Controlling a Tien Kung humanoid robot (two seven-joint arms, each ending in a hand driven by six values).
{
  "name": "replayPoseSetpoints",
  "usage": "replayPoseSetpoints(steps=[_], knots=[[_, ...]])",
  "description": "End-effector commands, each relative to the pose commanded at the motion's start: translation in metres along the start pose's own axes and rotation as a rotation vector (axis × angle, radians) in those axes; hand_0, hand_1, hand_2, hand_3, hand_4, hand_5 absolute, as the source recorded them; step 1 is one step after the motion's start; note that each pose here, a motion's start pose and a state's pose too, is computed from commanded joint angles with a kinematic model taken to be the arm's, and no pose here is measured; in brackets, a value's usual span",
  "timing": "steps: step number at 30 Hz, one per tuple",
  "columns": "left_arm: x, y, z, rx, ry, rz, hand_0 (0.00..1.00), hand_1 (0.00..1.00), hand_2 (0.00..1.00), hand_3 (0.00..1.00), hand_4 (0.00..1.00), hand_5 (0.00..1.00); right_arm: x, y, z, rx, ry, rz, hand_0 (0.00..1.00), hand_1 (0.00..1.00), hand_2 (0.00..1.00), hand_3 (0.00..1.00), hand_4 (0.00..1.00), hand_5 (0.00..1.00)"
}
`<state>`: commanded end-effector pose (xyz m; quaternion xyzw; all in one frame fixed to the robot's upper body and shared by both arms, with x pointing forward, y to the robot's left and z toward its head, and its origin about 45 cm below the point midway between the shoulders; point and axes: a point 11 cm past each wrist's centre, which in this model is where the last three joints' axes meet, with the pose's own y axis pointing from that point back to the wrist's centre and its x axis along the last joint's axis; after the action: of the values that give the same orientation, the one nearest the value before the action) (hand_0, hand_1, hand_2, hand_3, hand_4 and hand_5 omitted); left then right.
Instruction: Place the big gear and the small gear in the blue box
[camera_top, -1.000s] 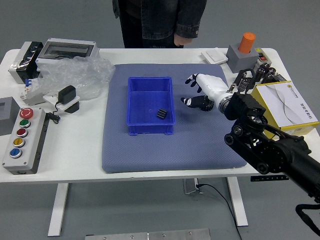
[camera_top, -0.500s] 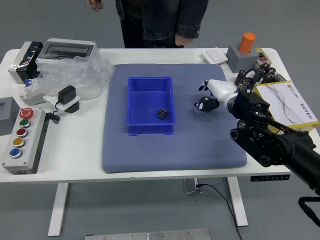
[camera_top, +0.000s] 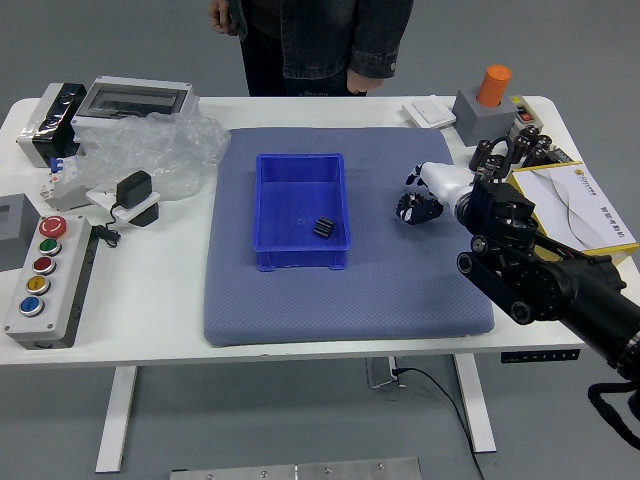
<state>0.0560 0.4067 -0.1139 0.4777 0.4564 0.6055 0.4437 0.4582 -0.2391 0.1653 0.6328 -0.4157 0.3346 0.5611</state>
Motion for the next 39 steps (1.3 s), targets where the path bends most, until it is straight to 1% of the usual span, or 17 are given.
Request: replayPoseSetpoints(steps=[9,10,15,16,21,22,27,28,33,34,39], knots=[[0.000,0.000,-0.001,0.002,-0.003,0.000,0.730,0.680,0.709,0.706,0.436,0.027,-0.006,-0.004,0.004,-0.027,0.006,-0.018,0.731,0.658,0.780,0.794,0.784,0.375],[0.000,0.000,-0.001,0.002,-0.003,0.000,0.731,0.680,0.709,0.706,0.436,0.027,-0.007,-0.005,0.004,-0.029,0.006,-0.019,0.720,0.644,0.765,0.790,0.780,0.374],[0.000,0.000,-0.001,0.002,-0.005,0.000,0.731,0.680,0.709,0.706,0.436,0.027,-0.009,-0.006,0.005,-0.038,0.009,-0.021,0.720,0.644,0.765,0.790,0.780,0.374],[0.000,0.000,-0.001,0.002,-0.006,0.000,0.731,0.680,0.707,0.706,0.434,0.027,-0.009,-0.007,0.005,-0.039,0.010,-0.021,0.703,0.627,0.737,0.768,0.771,0.373],[0.000,0.000,-0.001,0.003,-0.007,0.000,0.731,0.680,0.707,0.706,0.434,0.027,-0.012,-0.008,0.005,-0.042,0.010,-0.017,0.703,0.627,0.737,0.768,0.771,0.373],[0.000,0.000,-0.001,0.004,-0.008,0.000,0.731,0.681,0.707,0.707,0.434,0.025,-0.013,-0.008,0.005,-0.041,0.010,-0.015,0.654,0.598,0.694,0.699,0.736,0.373],[-0.001,0.000,-0.001,0.003,-0.009,-0.001,0.731,0.681,0.707,0.707,0.434,0.025,-0.015,-0.009,0.004,-0.035,0.013,-0.004,0.654,0.598,0.694,0.699,0.736,0.373],[-0.001,0.000,-0.001,0.003,-0.009,-0.001,0.731,0.680,0.707,0.707,0.433,0.025,-0.015,-0.009,0.004,-0.034,0.013,-0.002,0.632,0.572,0.639,0.669,0.689,0.360],[-0.001,0.000,-0.001,0.003,-0.009,-0.002,0.731,0.680,0.707,0.707,0.433,0.025,-0.016,-0.010,0.003,-0.024,0.014,0.014,0.632,0.572,0.639,0.669,0.689,0.360],[-0.001,0.000,-0.001,0.004,-0.009,-0.002,0.732,0.681,0.710,0.706,0.433,0.026,-0.017,-0.010,0.003,-0.021,0.014,0.018,0.656,0.545,0.600,0.641,0.662,0.338],[-0.002,0.000,-0.001,0.003,-0.009,-0.002,0.732,0.681,0.710,0.706,0.433,0.026,-0.017,-0.010,0.002,-0.011,0.012,0.035,0.656,0.545,0.600,0.641,0.662,0.338]])
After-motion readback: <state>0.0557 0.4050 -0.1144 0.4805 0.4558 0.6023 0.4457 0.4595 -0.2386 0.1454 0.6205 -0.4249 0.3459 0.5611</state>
